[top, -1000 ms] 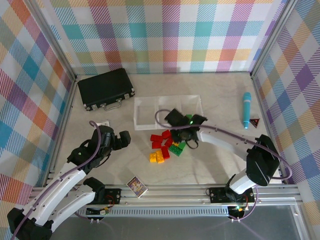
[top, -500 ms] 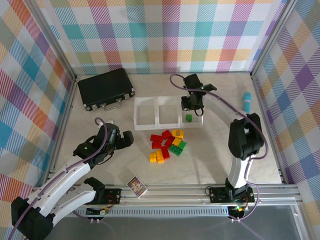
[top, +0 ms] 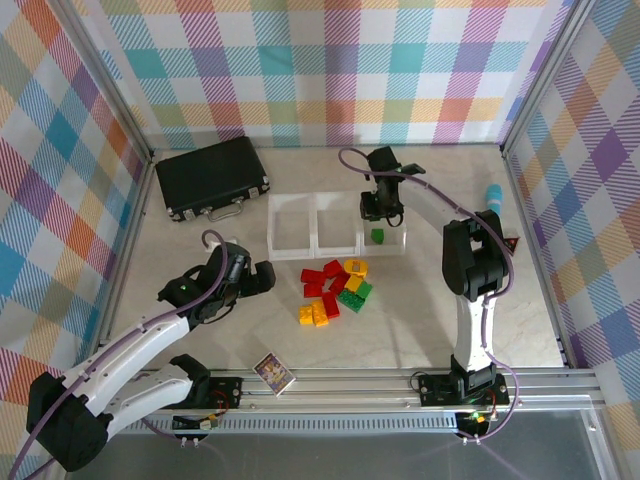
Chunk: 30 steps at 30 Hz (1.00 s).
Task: Sort the legos into containers by color
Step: Place the lego in the container.
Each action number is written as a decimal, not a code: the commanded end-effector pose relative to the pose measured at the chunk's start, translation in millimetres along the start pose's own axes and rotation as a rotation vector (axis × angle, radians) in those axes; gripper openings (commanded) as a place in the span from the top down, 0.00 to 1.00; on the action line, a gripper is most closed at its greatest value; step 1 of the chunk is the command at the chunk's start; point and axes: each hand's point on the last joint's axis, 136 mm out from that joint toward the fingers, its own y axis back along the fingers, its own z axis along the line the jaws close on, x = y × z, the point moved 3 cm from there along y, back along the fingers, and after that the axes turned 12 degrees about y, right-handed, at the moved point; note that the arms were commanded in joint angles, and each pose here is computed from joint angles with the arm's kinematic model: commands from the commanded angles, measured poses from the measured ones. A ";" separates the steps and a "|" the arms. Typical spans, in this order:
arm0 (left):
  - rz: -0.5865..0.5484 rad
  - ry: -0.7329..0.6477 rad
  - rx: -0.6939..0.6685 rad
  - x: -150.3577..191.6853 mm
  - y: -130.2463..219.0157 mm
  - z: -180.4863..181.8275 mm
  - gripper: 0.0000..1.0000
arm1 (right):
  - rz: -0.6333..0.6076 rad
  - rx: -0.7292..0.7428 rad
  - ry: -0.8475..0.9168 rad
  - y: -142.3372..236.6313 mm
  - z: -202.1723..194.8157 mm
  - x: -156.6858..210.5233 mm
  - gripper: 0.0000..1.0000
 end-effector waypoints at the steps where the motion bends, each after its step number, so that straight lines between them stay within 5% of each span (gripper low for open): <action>1: 0.000 0.006 0.059 -5.1 10.3 -15.5 0.00 | -0.034 -0.024 0.007 2.1 0.6 -13.7 0.58; 6: -0.021 0.038 0.086 -6.5 14.9 -15.3 0.00 | -0.044 -0.028 0.013 6.1 1.3 -19.0 0.49; 13: -0.022 0.124 -0.093 -3.6 8.0 10.2 0.00 | -0.096 -0.060 0.003 38.1 6.5 -28.7 0.45; 18: 0.067 -0.010 -0.083 10.9 3.1 3.3 0.00 | -0.146 -0.120 -0.017 76.0 15.5 -25.4 0.41; 25: 0.102 -0.132 0.069 42.2 11.4 -30.0 0.00 | -0.184 -0.115 -0.073 115.8 14.8 18.9 0.32; 30: 0.112 -0.240 -0.029 62.0 9.3 -45.3 0.00 | -0.201 -0.081 -0.123 124.4 8.8 74.4 0.23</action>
